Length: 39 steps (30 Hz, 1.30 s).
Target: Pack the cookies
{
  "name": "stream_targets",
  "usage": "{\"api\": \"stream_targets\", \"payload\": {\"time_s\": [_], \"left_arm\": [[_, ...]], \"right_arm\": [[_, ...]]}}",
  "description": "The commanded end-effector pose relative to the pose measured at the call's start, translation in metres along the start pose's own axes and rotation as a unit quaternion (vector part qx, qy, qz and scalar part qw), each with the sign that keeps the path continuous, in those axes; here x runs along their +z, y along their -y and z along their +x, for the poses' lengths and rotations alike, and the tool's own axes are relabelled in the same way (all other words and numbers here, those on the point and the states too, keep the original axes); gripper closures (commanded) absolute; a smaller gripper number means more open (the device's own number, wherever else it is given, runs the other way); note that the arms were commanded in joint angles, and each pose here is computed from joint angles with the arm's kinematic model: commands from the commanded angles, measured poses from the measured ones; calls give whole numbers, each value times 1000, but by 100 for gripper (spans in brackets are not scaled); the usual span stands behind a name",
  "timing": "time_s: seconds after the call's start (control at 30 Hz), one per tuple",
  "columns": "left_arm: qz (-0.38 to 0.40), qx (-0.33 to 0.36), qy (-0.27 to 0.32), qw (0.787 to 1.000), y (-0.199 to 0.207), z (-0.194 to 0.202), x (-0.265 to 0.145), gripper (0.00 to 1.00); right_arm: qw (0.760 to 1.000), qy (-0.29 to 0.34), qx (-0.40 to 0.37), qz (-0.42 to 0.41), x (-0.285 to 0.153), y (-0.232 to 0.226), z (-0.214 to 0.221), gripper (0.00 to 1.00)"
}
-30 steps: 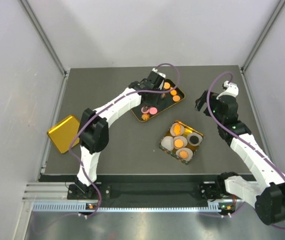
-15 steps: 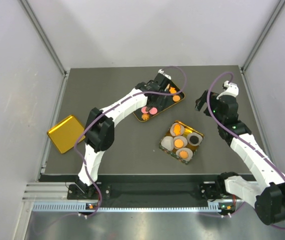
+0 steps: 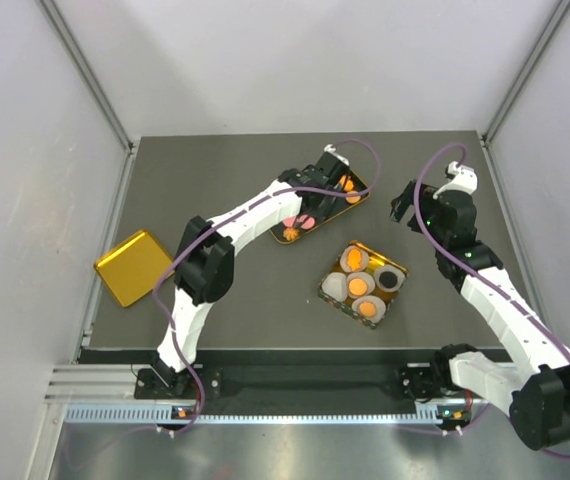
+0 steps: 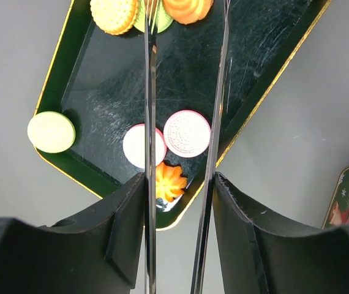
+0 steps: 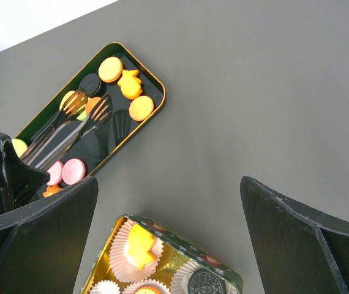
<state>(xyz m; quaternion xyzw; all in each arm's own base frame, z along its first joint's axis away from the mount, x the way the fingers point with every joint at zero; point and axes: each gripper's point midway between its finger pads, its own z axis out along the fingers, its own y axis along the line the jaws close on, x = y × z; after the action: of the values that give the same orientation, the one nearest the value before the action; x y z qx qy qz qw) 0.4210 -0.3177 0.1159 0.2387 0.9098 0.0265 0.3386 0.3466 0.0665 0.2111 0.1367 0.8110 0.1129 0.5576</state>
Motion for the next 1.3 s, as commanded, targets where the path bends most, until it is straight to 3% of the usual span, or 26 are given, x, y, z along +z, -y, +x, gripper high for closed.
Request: {"api": "stream_targets", "payload": {"time_s": [0.0, 0.47, 0.73, 1.27], "left_arm": [[-5, 4, 22, 1000, -2, -17, -13, 50], [-6, 3, 28, 1000, -3, -23, -19, 61], [10, -7, 50, 999, -3, -37, -45, 61], [19, -28, 45, 998, -11, -22, -72, 60]], "right_arm": [[999, 36, 8, -11, -2, -7, -28, 0], [999, 37, 8, -12, -2, -8, -29, 0], [999, 36, 8, -11, -2, -7, -28, 0], [999, 36, 8, -12, -2, -8, -28, 0]]}}
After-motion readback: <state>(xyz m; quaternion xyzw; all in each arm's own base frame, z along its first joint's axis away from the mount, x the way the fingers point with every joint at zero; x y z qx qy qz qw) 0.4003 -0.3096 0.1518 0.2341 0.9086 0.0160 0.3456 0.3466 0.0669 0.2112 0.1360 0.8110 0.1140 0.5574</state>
